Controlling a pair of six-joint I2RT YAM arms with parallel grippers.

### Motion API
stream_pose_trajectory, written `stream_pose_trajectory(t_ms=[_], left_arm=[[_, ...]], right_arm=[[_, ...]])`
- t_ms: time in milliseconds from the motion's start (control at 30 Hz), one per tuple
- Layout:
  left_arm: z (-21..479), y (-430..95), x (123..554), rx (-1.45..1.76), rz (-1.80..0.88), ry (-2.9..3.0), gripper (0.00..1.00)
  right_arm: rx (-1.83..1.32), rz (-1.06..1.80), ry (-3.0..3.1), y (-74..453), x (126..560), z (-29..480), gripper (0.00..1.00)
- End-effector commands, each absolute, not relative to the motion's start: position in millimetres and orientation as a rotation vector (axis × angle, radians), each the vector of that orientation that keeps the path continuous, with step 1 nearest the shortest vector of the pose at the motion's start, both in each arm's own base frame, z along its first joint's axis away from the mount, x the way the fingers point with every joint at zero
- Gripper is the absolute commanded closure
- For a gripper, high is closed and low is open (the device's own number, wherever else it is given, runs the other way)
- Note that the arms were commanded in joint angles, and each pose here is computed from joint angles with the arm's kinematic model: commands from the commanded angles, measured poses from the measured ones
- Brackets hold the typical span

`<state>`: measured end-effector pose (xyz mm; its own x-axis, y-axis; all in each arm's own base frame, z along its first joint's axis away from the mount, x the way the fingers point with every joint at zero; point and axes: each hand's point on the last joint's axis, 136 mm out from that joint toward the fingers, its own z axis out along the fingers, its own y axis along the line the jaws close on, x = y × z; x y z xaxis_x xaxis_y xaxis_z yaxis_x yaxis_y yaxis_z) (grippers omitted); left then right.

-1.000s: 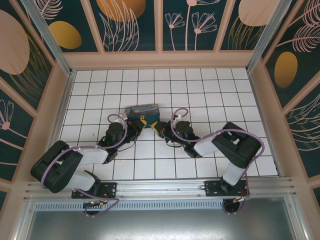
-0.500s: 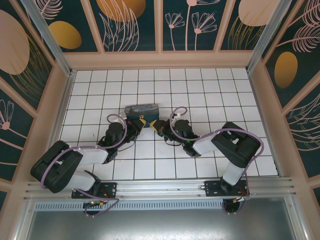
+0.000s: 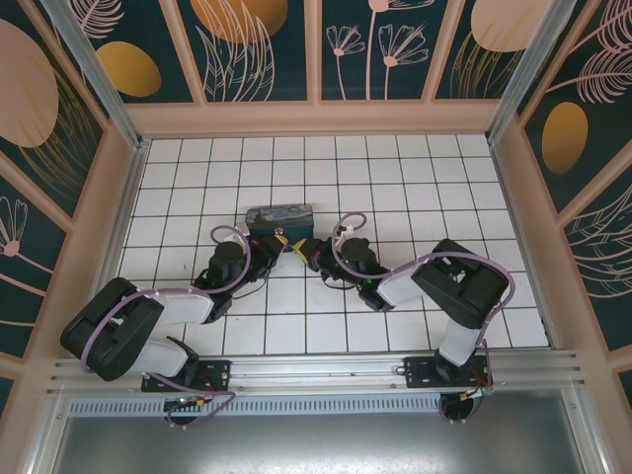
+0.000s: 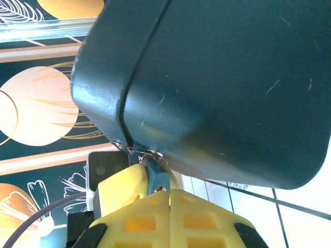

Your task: Unlock the padlock with the key

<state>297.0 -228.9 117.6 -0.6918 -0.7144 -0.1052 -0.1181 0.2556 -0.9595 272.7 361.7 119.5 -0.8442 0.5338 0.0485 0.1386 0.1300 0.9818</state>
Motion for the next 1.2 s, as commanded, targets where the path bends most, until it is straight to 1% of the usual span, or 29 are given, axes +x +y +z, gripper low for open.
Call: stream_pose_trajectory(t_ms=[0, 433, 733, 1000, 1167], left_arm=[[144.0, -238.9, 300.2, -0.692, -1.546, 1.928, 1.0], [147.2, -236.9, 302.0, -0.722, -1.556, 1.901, 1.0], [144.2, -234.7, 299.6, -0.727, -1.548, 1.909, 1.0], [143.8, -236.8, 300.2, -0.722, -1.553, 1.915, 1.0], [145.1, -237.5, 300.3, -0.716, -1.558, 1.914, 1.0]], right_arm=[[0.618, 1.843, 2.032, 375.9, 274.3, 139.2, 1.0], [0.815, 1.904, 1.885, 392.9, 277.3, 153.2, 1.0], [0.812, 1.872, 1.917, 392.7, 280.7, 150.3, 1.0], [0.669, 1.9, 1.945, 421.0, 280.1, 161.3, 1.0], [0.673, 1.913, 1.938, 418.7, 285.2, 153.6, 1.0]])
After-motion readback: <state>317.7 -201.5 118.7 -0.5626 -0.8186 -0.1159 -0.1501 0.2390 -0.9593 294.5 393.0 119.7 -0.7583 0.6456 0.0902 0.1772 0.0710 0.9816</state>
